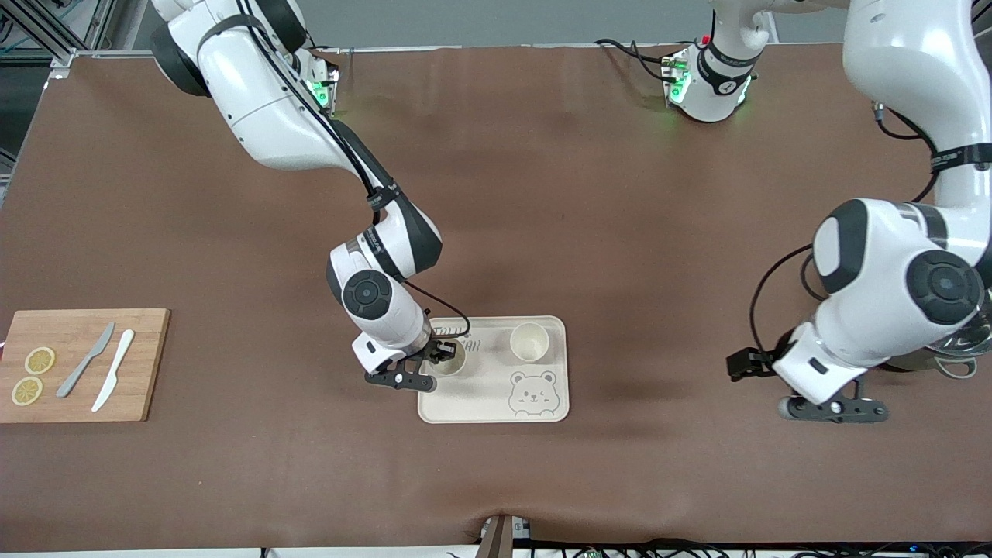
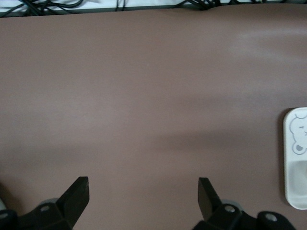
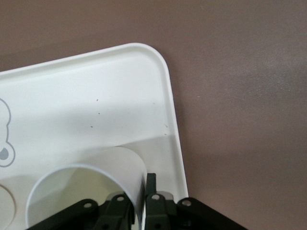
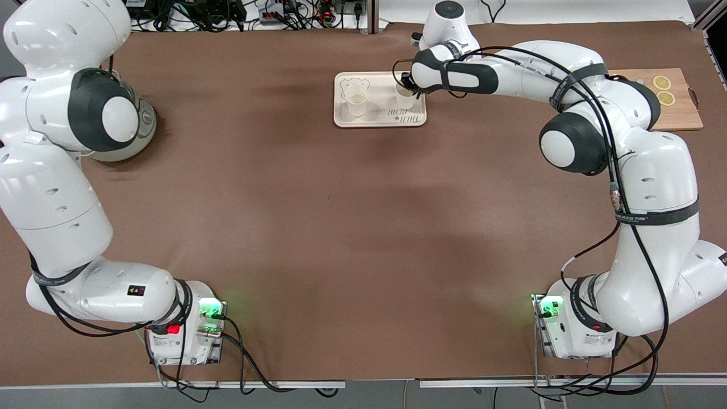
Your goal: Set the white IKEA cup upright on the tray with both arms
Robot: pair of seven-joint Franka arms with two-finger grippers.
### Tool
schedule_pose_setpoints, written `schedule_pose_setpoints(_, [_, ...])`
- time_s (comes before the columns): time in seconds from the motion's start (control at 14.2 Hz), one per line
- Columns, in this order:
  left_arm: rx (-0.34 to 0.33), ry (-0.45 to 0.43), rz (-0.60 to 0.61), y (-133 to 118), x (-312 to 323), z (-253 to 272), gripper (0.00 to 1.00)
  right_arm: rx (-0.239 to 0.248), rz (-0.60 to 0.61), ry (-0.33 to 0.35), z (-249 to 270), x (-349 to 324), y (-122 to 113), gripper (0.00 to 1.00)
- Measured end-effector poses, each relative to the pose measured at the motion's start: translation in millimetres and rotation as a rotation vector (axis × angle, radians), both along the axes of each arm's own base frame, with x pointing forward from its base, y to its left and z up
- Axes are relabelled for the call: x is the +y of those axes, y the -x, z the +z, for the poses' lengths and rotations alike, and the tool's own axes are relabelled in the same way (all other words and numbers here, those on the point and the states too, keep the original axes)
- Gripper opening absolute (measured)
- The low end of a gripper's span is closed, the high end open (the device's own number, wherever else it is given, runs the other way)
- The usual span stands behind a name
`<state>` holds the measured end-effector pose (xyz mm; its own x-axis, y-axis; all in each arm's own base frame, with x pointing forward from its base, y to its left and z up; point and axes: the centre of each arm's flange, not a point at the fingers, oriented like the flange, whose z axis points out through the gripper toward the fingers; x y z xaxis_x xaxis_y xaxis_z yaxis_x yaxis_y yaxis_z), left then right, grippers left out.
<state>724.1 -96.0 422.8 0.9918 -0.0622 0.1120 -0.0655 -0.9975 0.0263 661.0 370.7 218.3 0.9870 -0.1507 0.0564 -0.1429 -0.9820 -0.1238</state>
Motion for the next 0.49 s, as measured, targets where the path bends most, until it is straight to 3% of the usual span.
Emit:
schedule_pose_setpoints(0.28, [-0.002,-0.010,-0.069,11.3,41.5,15.2,1.00,-0.018,-0.001,0.011,3.6,-4.9,-5.2,0.61])
schedule_pose_setpoints(0.49, [0.009,-0.017,-0.074,33.5,59.5,66.2,1.00,-0.026,-0.006,0.013,14.2,-8.7,-9.4,0.90])
